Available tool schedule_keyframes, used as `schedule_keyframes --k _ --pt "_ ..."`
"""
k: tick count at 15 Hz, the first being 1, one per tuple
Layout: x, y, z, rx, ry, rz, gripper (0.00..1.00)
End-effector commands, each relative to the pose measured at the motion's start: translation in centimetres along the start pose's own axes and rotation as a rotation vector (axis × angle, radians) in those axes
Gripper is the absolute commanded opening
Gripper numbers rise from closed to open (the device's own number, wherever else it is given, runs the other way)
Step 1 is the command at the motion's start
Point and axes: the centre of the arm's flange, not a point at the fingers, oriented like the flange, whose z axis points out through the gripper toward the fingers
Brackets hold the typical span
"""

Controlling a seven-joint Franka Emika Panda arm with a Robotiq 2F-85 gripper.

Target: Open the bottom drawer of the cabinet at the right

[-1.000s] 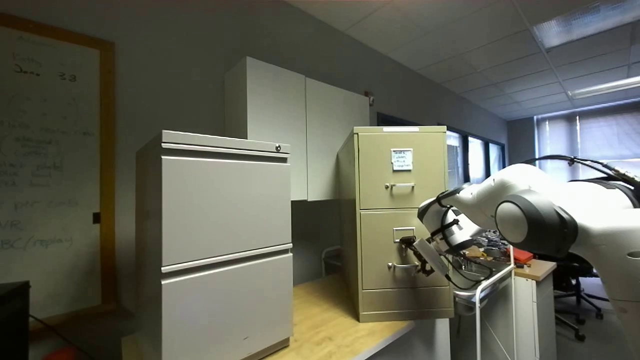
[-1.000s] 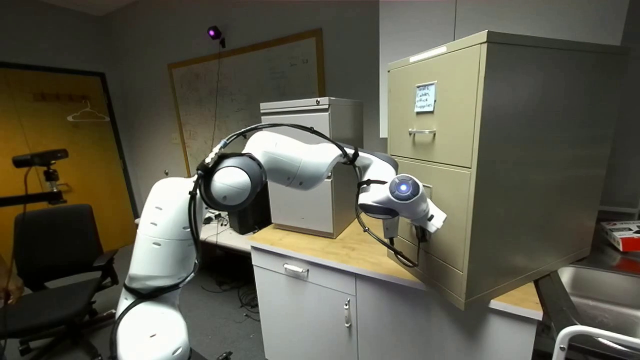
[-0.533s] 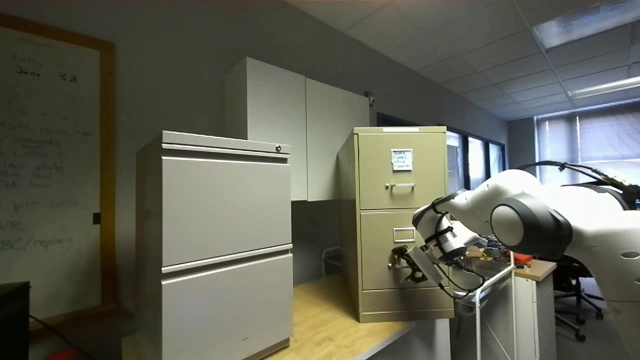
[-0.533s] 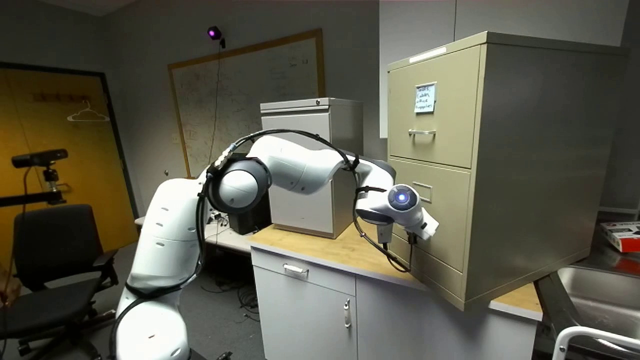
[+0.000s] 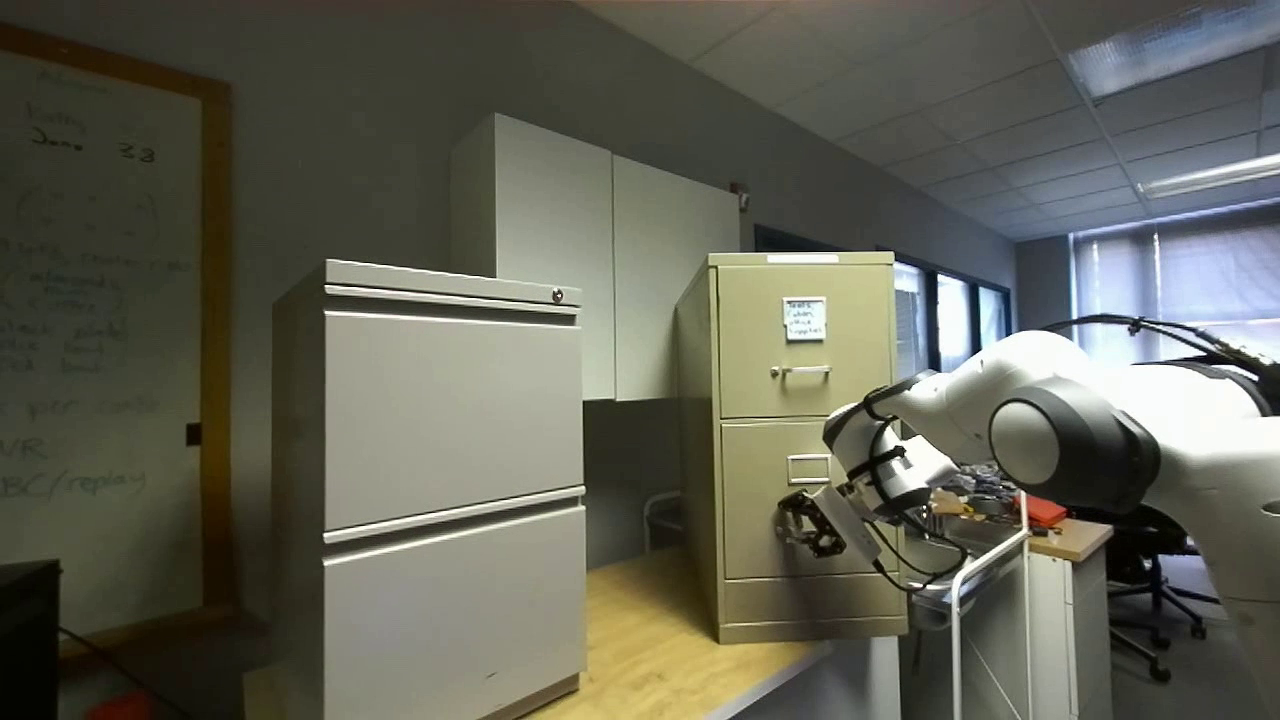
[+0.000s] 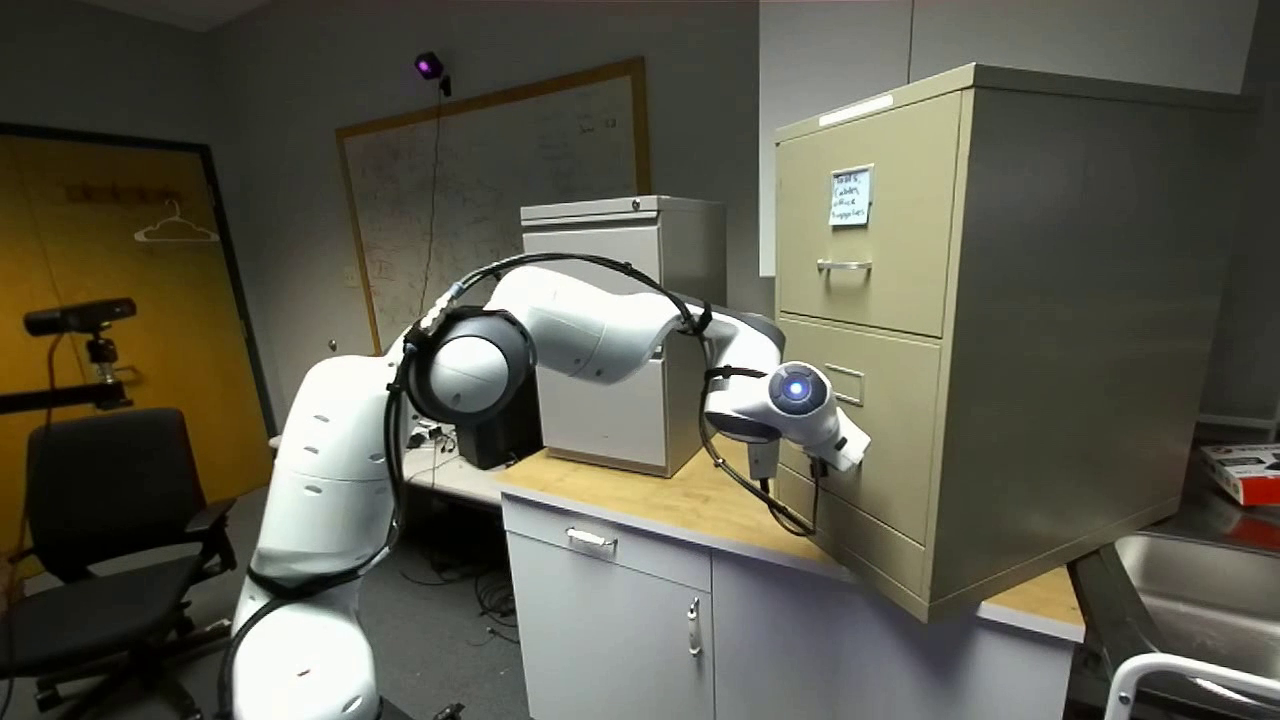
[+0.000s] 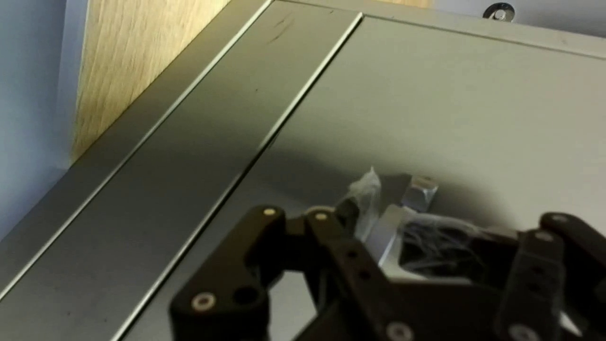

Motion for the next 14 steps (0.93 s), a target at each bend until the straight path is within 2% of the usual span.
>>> schedule_keyframes --k 1,2,5,6,8,11,14 --pt "-2.5 2.5 0.3 -0.067 0.005 -0.004 0.01" --pt "-2.7 2.4 0.1 -0.070 0.020 -0.010 0.05" --pt "-3.3 2.4 -0.5 -0.076 0.073 -0.018 0.07" --pt "-3.5 2.8 -0.6 -0.074 0.094 -0.021 0.31" --pt "-3.7 3.7 -1.1 -0.073 0.131 -0.015 0.31" --pt "-3.6 5.9 -2.4 -0.060 0.206 0.042 0.50" --pt "-3.3 8.6 -3.5 -0.025 0.287 0.130 0.75"
